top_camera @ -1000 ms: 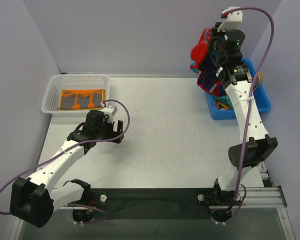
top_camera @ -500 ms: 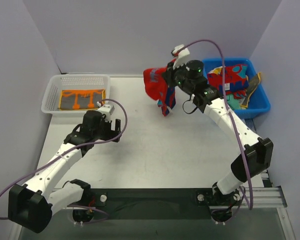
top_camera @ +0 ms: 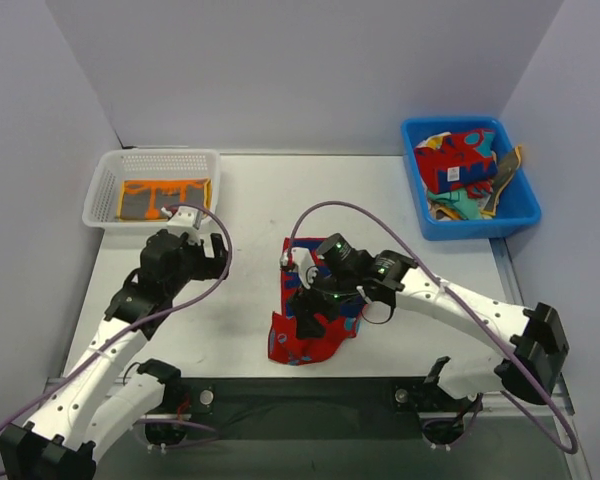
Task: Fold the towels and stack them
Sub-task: Move the towel to the center of the board, then flatten out the crumpled towel
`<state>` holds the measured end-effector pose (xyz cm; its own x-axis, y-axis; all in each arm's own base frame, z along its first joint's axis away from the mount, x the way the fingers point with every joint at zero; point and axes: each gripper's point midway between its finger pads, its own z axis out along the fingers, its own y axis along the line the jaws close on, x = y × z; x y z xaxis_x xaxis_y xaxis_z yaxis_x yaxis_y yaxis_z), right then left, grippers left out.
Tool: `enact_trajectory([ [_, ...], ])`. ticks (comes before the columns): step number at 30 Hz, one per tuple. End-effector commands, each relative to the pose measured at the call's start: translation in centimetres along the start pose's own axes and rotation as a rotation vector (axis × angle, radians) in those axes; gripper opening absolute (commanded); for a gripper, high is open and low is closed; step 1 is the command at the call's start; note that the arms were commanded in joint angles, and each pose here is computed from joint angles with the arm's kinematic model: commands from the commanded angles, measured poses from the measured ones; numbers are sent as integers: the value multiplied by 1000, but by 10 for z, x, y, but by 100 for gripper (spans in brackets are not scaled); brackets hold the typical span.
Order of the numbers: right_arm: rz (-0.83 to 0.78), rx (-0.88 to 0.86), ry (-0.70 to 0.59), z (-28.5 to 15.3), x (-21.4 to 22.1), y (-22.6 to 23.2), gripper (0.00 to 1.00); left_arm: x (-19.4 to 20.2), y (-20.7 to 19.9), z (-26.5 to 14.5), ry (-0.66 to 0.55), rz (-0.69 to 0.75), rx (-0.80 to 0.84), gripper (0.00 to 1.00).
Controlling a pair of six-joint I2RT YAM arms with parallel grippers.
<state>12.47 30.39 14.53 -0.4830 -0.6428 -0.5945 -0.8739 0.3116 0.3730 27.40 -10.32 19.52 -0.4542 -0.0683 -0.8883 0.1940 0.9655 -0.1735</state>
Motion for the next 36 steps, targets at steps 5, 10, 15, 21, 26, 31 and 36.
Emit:
enact_trajectory([
  [5, 316, 479, -182, -83, 8, -92, 72, 8, -46, 14, 89, -160, 184, 97],
  [10, 672, 678, -259, -110, 48, -153, 72, 16, -71, 43, 191, -180, 215, 96],
  [15, 863, 715, -376, -112, 72, -185, 71, 17, -89, 96, 258, -122, 171, 92],
  [21, 854, 695, -359, -103, 75, -193, 71, 31, -105, 158, 332, -22, 120, 81],
  [26, 836, 689, -353, -99, 79, -196, 71, 47, -115, 198, 398, 120, 52, 76],
  [31, 823, 659, -356, -93, 79, -195, 72, 64, -107, 219, 426, 195, -35, 74],
  [36, 808, 664, -349, -91, 84, -196, 73, 78, -105, 229, 468, 224, -50, 66],
])
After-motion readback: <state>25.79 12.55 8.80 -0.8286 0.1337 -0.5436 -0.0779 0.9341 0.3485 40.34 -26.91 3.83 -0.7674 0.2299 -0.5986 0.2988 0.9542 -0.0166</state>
